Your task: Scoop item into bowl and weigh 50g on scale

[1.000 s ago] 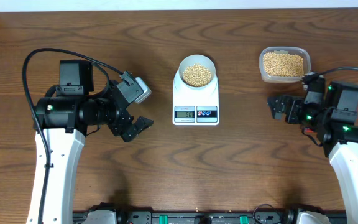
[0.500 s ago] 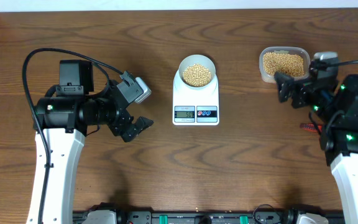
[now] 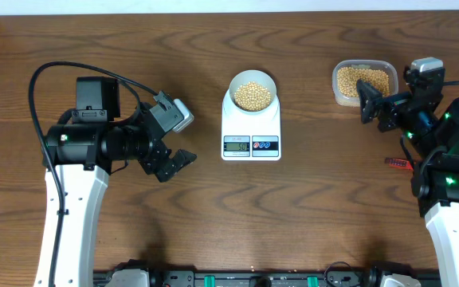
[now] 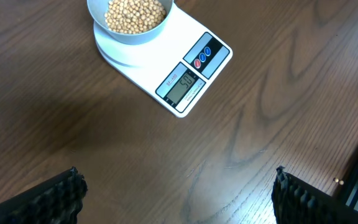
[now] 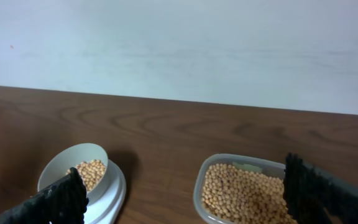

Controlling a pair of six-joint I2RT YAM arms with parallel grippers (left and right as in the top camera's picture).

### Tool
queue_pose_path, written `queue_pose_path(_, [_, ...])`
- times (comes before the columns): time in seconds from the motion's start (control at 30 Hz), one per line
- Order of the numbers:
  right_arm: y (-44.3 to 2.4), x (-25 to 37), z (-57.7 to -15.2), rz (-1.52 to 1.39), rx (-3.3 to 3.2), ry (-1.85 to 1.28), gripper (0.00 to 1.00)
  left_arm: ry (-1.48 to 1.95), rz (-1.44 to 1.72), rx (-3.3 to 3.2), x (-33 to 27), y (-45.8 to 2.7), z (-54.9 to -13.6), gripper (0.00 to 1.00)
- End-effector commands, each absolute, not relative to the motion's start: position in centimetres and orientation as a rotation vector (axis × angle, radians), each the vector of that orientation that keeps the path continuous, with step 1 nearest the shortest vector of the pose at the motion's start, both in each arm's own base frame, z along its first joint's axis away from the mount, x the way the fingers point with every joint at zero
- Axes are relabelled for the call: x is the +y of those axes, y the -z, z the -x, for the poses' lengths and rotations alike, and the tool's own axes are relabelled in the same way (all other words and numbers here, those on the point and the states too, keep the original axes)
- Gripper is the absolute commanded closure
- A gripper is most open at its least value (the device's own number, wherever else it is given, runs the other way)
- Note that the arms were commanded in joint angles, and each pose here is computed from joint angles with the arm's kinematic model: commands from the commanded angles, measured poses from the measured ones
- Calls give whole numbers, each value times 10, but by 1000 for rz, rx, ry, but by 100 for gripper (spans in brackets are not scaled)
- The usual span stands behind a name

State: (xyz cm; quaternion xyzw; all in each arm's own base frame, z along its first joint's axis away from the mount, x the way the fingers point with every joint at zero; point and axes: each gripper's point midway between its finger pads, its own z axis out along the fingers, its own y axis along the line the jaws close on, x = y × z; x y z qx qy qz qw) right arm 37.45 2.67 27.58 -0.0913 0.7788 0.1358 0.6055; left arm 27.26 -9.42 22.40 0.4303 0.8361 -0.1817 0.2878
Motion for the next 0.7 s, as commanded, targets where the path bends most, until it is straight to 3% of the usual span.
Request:
queue_pose_path(0.0, [-291,33,-371,249,1759,-315,1,464,-1163,2217,-93,-228,-276,2])
queue_pose_path(0.67, [-209,38,-335,161,2136,-436,1,464,-1163,2217,-93,-228,-276,2])
